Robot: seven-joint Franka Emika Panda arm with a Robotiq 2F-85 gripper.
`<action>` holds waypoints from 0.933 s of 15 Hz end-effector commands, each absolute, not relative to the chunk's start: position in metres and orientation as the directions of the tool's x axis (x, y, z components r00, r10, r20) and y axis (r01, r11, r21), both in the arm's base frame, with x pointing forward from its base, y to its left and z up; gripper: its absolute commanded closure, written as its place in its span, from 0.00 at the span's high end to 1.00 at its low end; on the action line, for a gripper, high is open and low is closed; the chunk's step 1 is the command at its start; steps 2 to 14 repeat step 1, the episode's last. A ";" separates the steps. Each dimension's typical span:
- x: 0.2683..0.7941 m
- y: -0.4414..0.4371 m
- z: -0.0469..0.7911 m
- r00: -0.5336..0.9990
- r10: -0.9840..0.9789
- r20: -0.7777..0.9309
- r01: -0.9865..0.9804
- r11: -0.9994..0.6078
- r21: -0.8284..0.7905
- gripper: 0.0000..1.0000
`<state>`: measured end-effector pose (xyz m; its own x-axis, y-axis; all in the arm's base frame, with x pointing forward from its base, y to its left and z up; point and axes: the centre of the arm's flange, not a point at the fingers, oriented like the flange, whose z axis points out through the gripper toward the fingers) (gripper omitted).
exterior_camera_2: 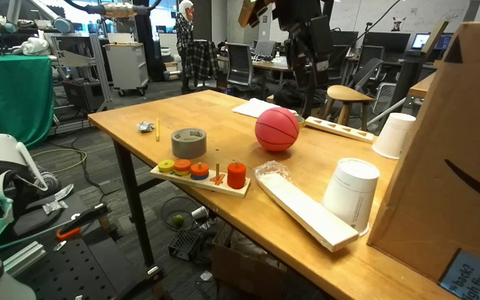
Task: Push the ball to the right
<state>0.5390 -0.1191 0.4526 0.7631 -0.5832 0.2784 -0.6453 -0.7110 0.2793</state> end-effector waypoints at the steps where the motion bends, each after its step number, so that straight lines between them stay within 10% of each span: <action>1: 0.539 -0.119 0.453 0.763 -0.583 0.279 -0.645 -0.711 0.279 1.00; 14: 0.539 -0.119 0.453 0.763 -0.583 0.279 -0.645 -0.711 0.279 1.00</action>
